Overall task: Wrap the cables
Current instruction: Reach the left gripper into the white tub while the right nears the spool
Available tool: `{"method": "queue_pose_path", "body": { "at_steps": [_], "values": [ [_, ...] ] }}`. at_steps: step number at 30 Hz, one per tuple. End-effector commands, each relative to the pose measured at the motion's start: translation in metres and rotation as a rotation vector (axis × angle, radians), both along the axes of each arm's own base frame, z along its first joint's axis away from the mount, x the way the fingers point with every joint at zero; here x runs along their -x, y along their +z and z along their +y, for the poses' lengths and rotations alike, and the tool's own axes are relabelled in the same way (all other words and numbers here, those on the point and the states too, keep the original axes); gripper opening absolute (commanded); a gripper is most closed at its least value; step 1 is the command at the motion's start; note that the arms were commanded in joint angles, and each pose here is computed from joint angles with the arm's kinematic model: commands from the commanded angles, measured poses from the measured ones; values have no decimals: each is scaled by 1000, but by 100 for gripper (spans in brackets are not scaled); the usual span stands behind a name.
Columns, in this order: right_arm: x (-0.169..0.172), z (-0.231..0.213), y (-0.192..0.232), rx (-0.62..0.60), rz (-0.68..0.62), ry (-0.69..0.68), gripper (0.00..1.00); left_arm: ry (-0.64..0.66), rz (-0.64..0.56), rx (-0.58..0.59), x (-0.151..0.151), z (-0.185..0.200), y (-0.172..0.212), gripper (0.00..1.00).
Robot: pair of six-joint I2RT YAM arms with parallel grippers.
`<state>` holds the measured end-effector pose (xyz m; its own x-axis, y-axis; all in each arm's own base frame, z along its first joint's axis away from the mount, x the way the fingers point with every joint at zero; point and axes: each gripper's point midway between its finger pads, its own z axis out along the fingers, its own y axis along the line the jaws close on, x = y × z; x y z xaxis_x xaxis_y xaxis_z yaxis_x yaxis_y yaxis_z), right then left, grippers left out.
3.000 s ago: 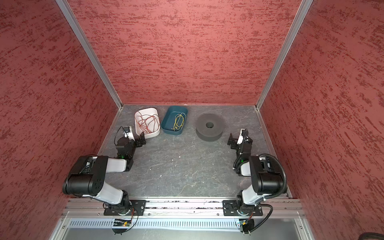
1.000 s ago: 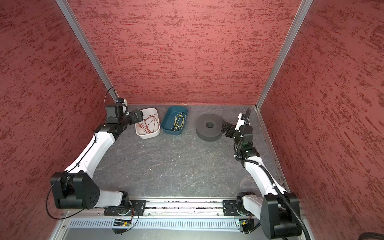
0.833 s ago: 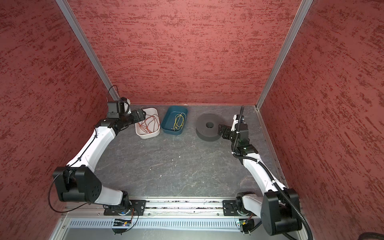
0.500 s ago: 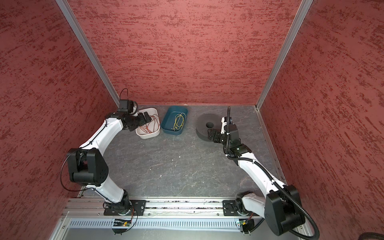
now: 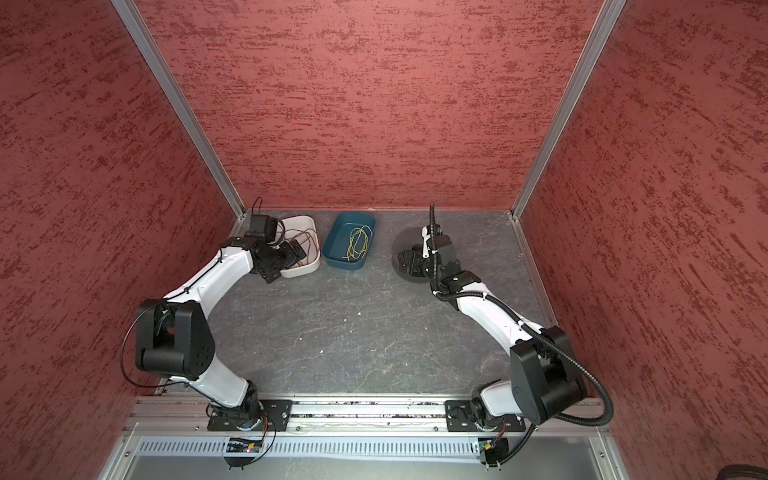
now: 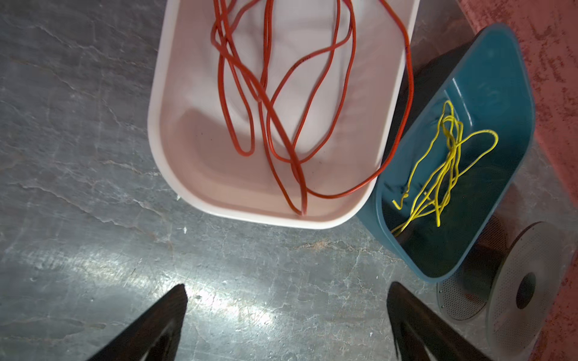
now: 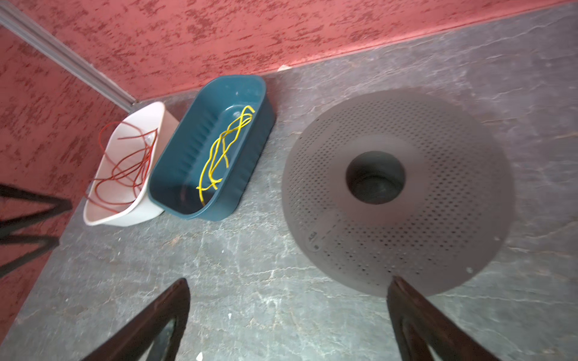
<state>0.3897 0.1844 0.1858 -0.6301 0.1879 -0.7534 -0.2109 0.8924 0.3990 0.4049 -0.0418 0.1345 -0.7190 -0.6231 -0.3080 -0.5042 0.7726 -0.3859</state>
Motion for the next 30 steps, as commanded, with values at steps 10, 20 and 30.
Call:
{"method": "queue_pose_path", "body": {
  "at_steps": [10,20,30],
  "values": [
    [16,-7,1,-9,-25,-44,99,31,16,-67,-54,24,-23,99],
    [21,-4,-6,-23,-16,-22,99,-76,59,-316,-95,36,-39,90],
    [16,8,-16,-46,10,20,99,-105,113,-302,-110,42,-69,85]
  ]
}}
